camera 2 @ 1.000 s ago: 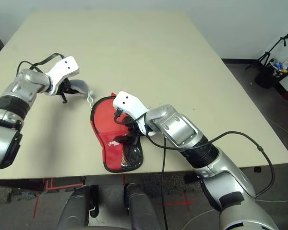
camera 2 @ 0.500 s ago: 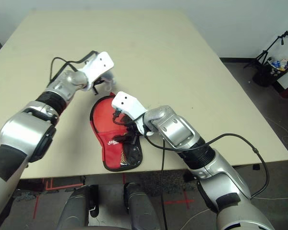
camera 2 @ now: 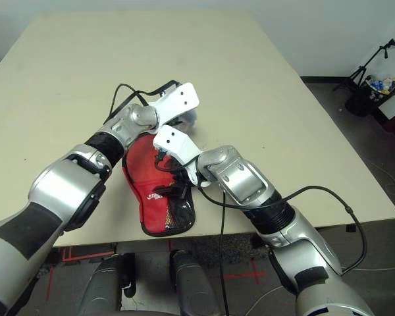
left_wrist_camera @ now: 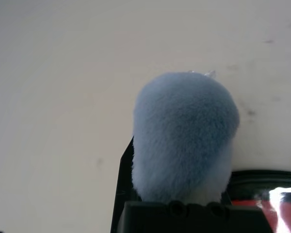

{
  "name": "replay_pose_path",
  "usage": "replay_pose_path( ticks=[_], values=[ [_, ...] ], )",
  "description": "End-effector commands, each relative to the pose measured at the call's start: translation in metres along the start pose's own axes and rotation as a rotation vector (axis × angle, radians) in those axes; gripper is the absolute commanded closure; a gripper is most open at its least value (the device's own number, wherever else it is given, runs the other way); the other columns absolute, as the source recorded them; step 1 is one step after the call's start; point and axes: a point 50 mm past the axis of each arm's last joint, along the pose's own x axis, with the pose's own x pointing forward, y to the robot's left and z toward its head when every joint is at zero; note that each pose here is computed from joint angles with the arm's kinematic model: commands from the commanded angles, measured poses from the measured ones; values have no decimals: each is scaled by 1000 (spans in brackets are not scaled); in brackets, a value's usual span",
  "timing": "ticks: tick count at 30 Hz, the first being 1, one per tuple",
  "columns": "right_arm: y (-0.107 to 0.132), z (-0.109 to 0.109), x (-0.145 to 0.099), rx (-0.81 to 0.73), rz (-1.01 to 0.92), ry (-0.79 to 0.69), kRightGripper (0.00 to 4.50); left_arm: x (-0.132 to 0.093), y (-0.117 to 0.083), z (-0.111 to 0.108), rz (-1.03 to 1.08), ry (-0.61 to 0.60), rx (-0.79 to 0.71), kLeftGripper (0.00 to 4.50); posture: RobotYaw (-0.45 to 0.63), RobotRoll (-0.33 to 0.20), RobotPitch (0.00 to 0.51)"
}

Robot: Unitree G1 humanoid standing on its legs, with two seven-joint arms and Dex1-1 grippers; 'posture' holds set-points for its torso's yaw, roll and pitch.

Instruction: Store the ping-pong paddle in its case and zip it.

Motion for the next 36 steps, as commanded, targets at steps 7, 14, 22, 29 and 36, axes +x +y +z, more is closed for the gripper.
replay_pose_path(
  ticks=[7,14,22,29,36],
  values=[
    [6,-28,22,102,51,105,0,6,-18,0,-99,-41,5,3981,-40,0,191],
    [4,-28,23,105,48,100,0,4,-19,-2,-116,-56,-2,3631,-31,0,179],
    [-2,-28,23,106,36,95,0,-4,-2,7,-82,-116,27,840,-11,0,167],
    [-5,-26,25,105,33,91,0,-21,29,14,24,-194,38,39,9,0,158],
    [-10,-24,26,100,25,89,0,-48,68,27,171,-286,12,39,29,0,140]
  ],
)
